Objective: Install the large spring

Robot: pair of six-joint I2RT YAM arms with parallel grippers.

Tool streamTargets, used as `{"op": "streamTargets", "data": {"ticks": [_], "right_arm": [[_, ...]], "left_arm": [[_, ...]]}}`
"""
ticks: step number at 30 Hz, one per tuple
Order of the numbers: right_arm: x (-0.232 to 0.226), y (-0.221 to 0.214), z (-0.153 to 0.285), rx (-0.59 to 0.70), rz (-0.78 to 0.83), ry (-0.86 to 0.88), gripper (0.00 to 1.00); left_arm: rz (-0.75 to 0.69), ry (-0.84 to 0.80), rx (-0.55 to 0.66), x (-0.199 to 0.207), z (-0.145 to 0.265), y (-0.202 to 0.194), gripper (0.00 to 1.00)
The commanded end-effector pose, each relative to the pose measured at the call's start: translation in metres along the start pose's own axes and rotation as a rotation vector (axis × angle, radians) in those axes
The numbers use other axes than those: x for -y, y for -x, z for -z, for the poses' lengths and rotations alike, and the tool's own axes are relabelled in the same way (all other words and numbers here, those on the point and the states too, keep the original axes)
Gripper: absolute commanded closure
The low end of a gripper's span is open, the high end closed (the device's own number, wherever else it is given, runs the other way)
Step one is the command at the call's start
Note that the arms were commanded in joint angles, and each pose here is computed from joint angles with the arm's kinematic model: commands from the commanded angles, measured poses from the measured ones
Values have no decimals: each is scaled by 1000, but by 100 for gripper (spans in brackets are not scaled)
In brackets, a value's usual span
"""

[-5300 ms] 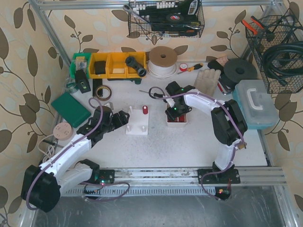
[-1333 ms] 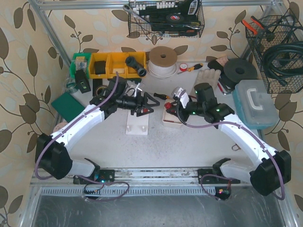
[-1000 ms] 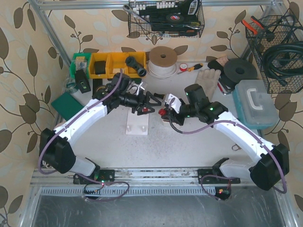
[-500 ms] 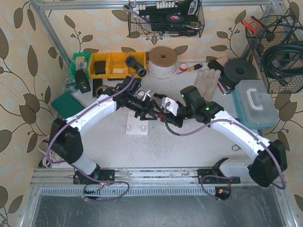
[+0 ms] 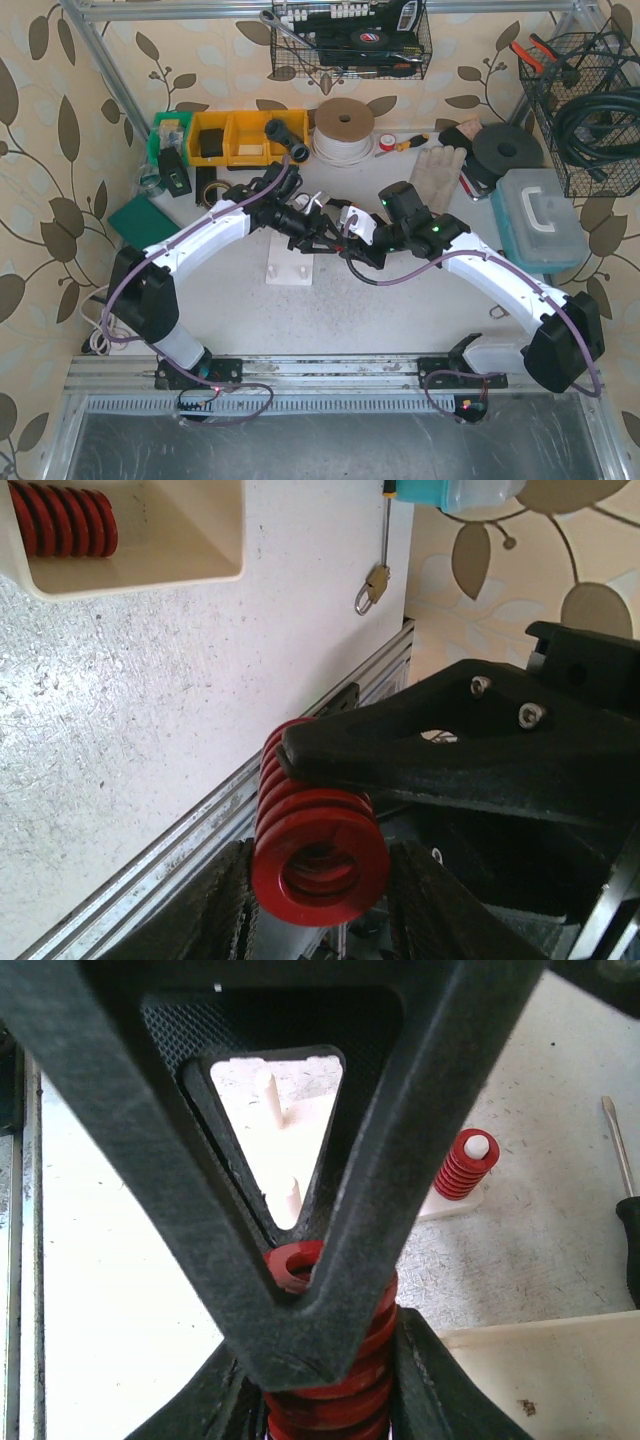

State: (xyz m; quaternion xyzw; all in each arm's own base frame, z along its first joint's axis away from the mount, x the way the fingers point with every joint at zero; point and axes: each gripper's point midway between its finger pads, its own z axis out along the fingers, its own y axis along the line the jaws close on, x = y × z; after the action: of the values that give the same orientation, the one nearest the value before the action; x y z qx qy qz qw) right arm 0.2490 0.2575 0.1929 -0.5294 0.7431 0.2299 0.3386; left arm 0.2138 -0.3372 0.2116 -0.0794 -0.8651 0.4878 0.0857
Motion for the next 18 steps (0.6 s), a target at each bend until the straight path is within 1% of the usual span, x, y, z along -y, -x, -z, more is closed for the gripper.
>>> {"op": "streamTargets", "data": {"ticks": [1, 13, 18], "right_arm": [[-2, 16, 3, 43, 44, 10, 100], [-3, 18, -1, 40, 45, 26, 100], [-4, 16, -1, 37, 45, 23, 100]], "left_arm": [[-43, -26, 1, 14, 0, 1, 61], [-42, -20, 8, 12, -3, 7, 60], [-40, -19, 12, 12, -5, 11, 62]]}}
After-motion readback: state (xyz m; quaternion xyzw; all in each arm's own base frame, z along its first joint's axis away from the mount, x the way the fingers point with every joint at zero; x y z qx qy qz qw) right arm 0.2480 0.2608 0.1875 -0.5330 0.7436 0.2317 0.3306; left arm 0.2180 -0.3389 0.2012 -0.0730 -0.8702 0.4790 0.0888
